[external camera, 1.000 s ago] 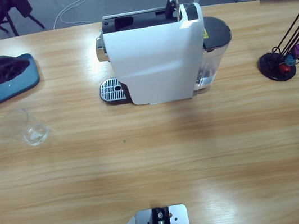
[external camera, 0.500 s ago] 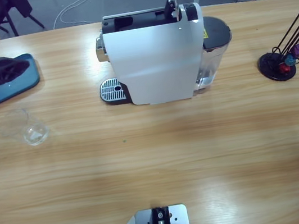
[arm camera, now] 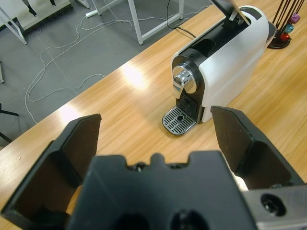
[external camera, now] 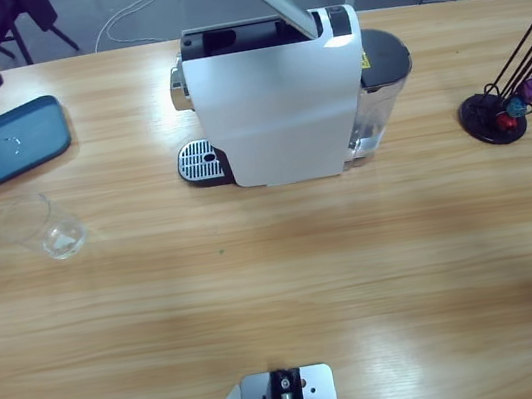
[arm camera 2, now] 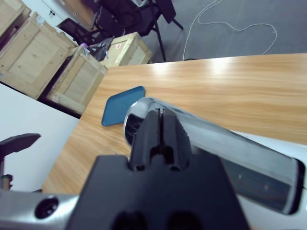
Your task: Pour coffee
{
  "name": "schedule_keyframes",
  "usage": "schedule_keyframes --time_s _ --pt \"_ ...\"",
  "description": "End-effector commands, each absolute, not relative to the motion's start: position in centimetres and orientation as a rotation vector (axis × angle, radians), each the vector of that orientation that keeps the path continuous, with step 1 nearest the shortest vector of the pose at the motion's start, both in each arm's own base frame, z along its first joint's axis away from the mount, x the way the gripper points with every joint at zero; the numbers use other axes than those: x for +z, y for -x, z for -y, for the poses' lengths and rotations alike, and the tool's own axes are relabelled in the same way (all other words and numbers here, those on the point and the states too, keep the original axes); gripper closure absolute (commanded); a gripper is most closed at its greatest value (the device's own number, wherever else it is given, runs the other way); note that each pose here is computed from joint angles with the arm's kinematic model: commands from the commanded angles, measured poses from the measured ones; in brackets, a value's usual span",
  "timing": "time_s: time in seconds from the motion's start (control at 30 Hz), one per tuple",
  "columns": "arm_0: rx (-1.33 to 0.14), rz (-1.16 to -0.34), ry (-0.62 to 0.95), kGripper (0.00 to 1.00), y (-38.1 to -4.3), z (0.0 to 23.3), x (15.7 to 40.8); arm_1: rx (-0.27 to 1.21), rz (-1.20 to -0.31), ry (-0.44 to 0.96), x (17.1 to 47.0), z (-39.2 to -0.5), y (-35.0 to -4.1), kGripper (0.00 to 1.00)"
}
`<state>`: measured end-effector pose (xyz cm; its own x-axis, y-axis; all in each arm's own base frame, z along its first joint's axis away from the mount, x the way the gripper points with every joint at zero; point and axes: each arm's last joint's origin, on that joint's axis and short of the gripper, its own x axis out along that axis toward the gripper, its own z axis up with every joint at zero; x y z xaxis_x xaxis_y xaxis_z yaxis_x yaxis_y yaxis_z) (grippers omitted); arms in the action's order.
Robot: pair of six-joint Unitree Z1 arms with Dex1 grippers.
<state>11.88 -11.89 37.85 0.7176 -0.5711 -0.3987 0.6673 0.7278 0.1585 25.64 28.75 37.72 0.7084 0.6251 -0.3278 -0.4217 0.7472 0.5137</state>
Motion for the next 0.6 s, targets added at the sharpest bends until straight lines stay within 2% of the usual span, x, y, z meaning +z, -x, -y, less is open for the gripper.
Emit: schedule_keyframes --time_s 0.03,0.17,0.6 --pt "-0.675 -0.366 -0.305 0.0 -11.8 11.5 37.3 0.619 -0.744 -0.278 29.6 -32.7 -26.8 1.0" --pt "-0.673 -0.373 -0.309 0.0 -12.0 11.8 37.2 0.563 -0.872 -0.191 26.9 -33.0 -27.0 1.0" --pt "-0.669 -0.391 -0.312 0.0 -12.0 11.8 36.8 0.474 -1.059 -0.068 23.8 -34.9 -28.5 1.0"
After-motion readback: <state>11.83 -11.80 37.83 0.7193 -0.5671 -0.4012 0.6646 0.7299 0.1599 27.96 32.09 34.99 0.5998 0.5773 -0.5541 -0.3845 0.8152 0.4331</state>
